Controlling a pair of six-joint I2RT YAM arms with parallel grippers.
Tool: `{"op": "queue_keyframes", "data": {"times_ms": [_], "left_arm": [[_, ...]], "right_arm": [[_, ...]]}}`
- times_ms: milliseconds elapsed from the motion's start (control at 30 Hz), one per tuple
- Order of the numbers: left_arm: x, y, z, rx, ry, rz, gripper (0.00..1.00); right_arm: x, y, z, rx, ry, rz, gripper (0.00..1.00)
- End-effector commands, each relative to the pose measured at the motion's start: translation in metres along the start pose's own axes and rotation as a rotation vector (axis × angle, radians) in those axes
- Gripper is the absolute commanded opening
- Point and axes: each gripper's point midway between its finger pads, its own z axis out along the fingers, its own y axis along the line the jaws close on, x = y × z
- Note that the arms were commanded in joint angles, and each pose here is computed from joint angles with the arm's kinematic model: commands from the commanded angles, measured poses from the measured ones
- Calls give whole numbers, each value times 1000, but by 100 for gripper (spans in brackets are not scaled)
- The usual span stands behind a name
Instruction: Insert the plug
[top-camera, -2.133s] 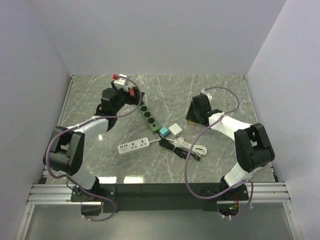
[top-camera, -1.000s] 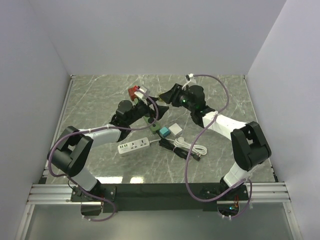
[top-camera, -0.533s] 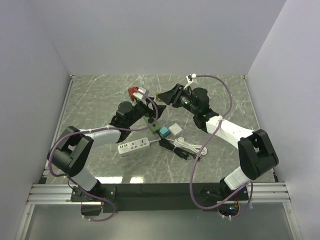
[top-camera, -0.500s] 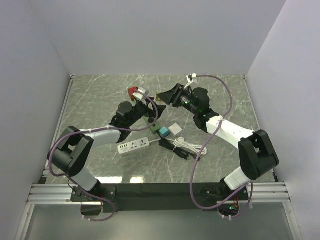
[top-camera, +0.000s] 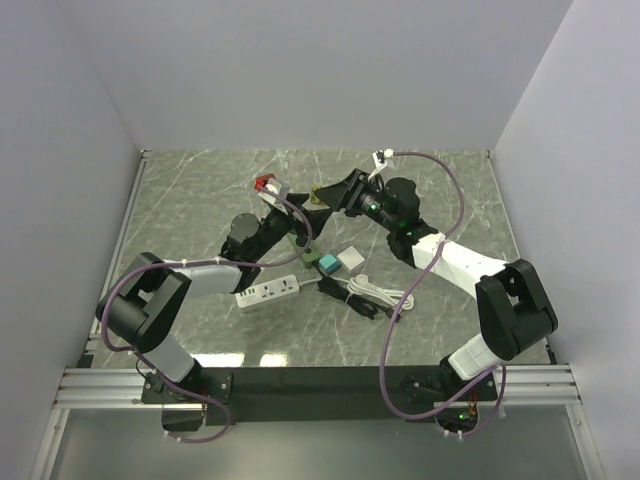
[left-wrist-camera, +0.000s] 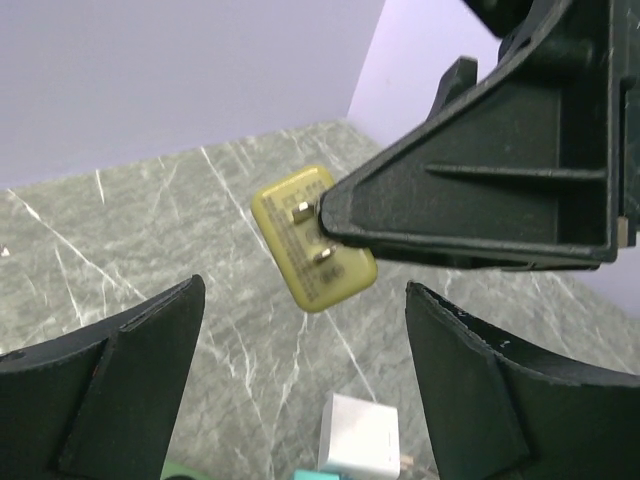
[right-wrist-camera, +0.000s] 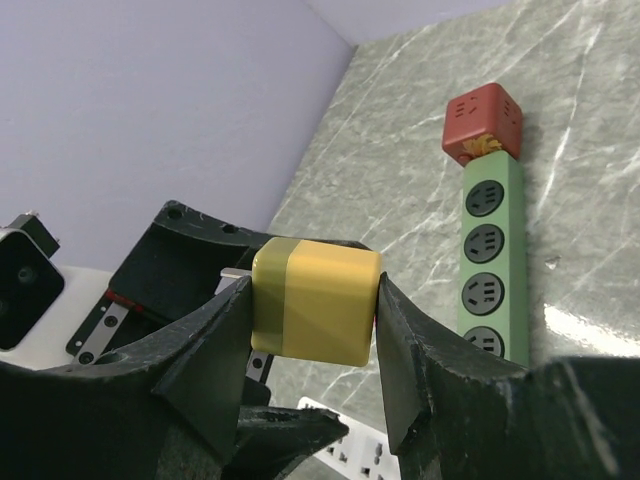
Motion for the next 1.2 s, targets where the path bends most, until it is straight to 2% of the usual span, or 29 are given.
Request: {"op": "queue_keyframes", "data": {"times_ms": [0,267,333,400,733,967,1067,1100,1133,1167], "left_arm": [[-28,-6,4,7,-118,-8,87],[-30,-6,8,8,-146,-45,82],[-30,-6,10,12,-146,-45,75],[-24,-4,13,8,-124,-46,73],[-26,-3,15,6,-156,-68,80],[-34,1,12,-23,-190,-67,81],[-34,3,15,-28,-191,-60,72],[-33,4,14,-30,-190,-59,57],[-32,4,15,-27,-191,-57,48],[-33,2,15,-19,-195,-51,43]], "right_arm": [[-8,19,-3,-69,-32,-10,0],[-2,19,-2,-82,-13,6,0],[-1,20,-2,-85,-12,8,0],[-1,21,-3,-89,-16,9,0],[6,20,3,-102,10,19,0],[8,17,2,-90,12,12,0],[9,17,0,-87,12,10,0],[9,16,0,-86,13,10,0],[9,16,-1,-85,14,11,0],[10,17,-1,-90,13,8,0]]}}
